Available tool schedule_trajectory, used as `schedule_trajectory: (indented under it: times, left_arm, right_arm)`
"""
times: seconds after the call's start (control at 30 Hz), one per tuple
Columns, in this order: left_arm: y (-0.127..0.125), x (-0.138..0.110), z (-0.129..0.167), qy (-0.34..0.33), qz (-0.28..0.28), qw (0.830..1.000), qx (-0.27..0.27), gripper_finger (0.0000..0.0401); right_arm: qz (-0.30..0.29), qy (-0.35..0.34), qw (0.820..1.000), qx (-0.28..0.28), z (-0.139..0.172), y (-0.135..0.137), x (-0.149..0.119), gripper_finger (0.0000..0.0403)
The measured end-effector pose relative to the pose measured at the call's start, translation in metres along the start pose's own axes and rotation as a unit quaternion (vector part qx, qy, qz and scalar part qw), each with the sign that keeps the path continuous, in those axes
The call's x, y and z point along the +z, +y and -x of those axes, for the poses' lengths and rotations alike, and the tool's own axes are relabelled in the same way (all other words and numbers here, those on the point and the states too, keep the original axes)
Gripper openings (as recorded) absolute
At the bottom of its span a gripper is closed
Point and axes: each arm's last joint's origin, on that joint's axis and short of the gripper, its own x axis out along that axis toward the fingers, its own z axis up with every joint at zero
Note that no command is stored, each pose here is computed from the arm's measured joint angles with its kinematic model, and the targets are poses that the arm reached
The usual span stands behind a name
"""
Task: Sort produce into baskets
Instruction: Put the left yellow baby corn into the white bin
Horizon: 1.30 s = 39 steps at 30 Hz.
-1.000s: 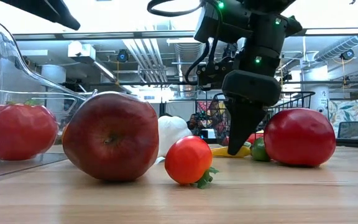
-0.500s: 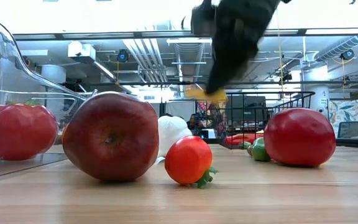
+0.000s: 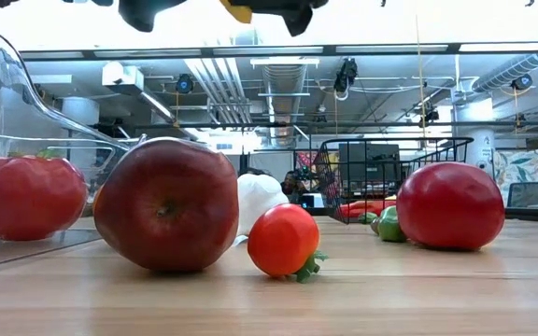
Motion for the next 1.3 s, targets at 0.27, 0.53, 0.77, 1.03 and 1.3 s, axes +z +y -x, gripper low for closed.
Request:
schedule_trajectory:
  times: [0.27,0.53,0.77,1.03,1.3]
  left_arm:
    - [0.002,0.005,-0.009,-0.047,-0.003,0.999,0.016,0.0249]
    - [0.000,0.012,-0.028,-0.058,-0.024,0.998,0.022,0.0219]
    - [-0.003,0.015,-0.040,-0.052,-0.045,0.997,0.023,0.0140]
    - [-0.003,0.016,-0.040,-0.047,-0.048,0.998,0.022,0.0015]
    - [0.005,0.020,-0.036,-0.013,-0.054,0.998,0.029,0.0015]
  right_arm:
    - [0.041,-0.057,0.998,0.003,0.000,-0.002,0.011,0.0020]
    - [0.060,-0.066,0.996,-0.002,0.000,-0.004,0.016,0.0020]
    - [0.066,-0.065,0.996,-0.002,0.001,-0.004,0.016,0.0020]
    - [0.069,-0.065,0.996,-0.005,0.001,-0.004,0.016,0.0027]
    - [0.024,-0.016,0.999,-0.026,0.004,-0.010,0.022,0.0120]
